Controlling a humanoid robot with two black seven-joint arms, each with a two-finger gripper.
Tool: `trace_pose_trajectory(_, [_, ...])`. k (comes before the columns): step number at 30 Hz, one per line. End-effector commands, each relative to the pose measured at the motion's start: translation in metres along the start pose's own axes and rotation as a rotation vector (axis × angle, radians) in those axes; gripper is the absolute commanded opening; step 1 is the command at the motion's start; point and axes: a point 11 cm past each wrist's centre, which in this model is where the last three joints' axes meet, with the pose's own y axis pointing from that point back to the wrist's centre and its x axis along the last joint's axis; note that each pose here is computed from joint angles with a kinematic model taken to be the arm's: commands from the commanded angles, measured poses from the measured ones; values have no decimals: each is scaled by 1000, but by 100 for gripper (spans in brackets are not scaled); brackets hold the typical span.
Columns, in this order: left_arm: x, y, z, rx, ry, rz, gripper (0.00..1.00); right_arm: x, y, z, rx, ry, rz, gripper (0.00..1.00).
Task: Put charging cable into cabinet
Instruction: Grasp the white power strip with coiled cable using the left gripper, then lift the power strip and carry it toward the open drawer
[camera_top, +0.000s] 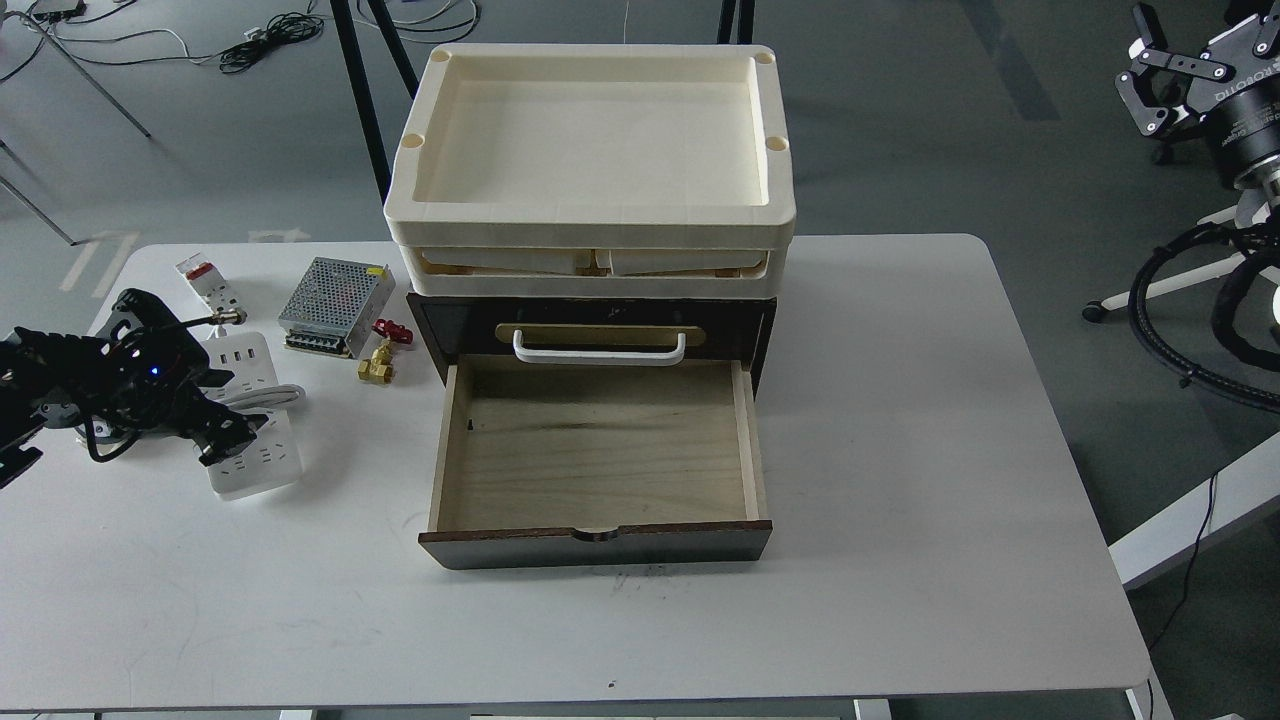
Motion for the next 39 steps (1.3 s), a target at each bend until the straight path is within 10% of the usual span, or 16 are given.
trace_pose_trajectory(1, [1,0,0,-1,-2,4,50,-3,0,1,0,-3,-10,99])
trace_pose_trajectory(18, [8,-8,8,-11,-28,56,1,-2,1,1,-1,-2,-7,99])
trace_pose_trajectory(39, [6,56,-52,114,32,132,0,3,4,-5,0,12,2,99])
